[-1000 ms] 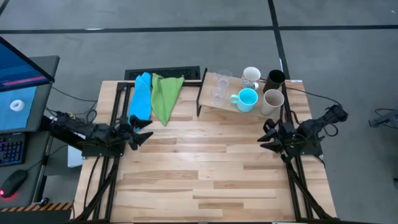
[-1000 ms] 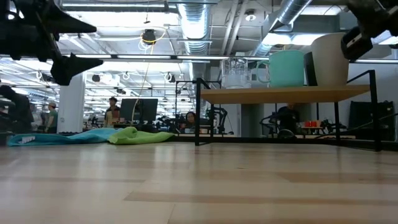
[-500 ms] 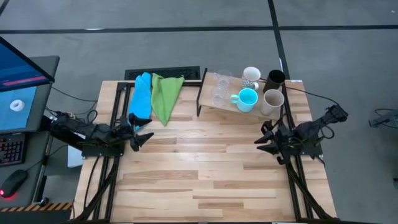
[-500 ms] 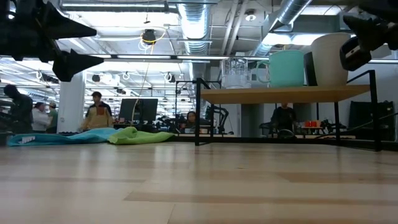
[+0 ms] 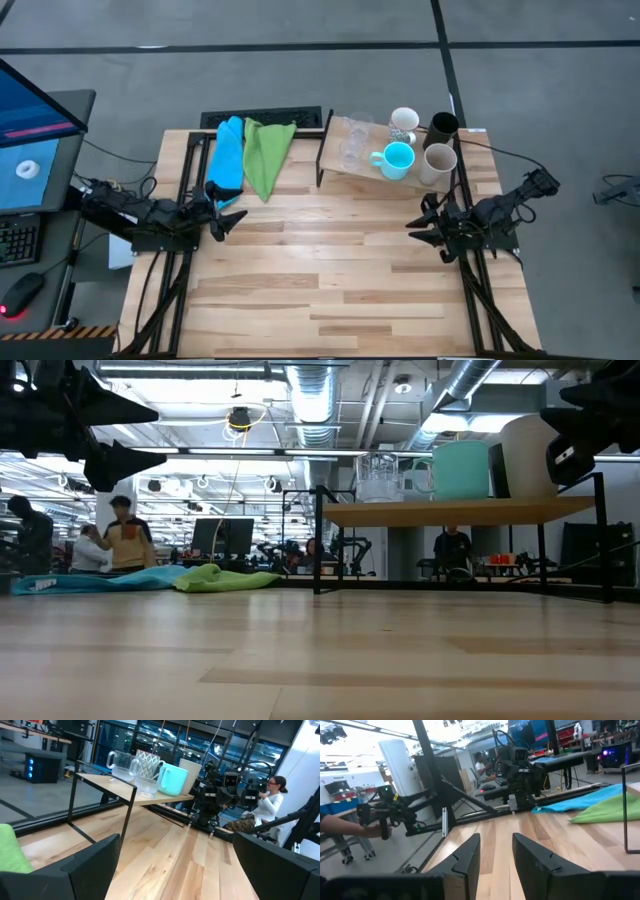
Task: Stack small to large cups/mugs on shelf
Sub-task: Return To Home Position
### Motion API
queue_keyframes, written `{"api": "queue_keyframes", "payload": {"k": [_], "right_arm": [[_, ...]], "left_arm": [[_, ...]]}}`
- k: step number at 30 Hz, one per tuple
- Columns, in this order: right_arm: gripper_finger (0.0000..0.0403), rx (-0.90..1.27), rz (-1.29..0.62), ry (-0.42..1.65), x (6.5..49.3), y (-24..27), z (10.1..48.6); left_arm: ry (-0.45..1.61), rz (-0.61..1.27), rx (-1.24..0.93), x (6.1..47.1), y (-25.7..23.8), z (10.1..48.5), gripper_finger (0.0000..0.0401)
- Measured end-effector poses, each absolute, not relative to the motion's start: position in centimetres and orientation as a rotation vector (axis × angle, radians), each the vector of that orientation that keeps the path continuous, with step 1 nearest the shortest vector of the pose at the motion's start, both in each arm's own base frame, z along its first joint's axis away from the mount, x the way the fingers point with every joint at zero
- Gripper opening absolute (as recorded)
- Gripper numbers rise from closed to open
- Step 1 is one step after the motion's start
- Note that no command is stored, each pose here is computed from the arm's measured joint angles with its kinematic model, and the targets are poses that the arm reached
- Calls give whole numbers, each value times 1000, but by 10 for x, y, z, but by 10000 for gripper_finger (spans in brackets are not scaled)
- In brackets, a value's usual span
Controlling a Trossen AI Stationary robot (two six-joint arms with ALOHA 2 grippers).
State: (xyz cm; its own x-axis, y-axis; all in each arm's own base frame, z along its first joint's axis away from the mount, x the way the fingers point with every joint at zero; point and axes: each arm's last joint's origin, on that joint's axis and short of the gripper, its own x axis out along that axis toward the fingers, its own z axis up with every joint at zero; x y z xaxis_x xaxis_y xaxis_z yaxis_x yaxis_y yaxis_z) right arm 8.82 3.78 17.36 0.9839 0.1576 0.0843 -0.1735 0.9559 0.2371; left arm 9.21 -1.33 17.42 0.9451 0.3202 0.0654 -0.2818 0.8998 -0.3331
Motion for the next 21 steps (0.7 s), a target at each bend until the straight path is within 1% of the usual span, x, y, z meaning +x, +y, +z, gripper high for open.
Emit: {"api": "queue_keyframes", "payload": {"k": [21], "right_arm": [[136,236,171,-41,88,38,171]], "left_arm": [[-118,312,-328,92,-13,174,377]]}}
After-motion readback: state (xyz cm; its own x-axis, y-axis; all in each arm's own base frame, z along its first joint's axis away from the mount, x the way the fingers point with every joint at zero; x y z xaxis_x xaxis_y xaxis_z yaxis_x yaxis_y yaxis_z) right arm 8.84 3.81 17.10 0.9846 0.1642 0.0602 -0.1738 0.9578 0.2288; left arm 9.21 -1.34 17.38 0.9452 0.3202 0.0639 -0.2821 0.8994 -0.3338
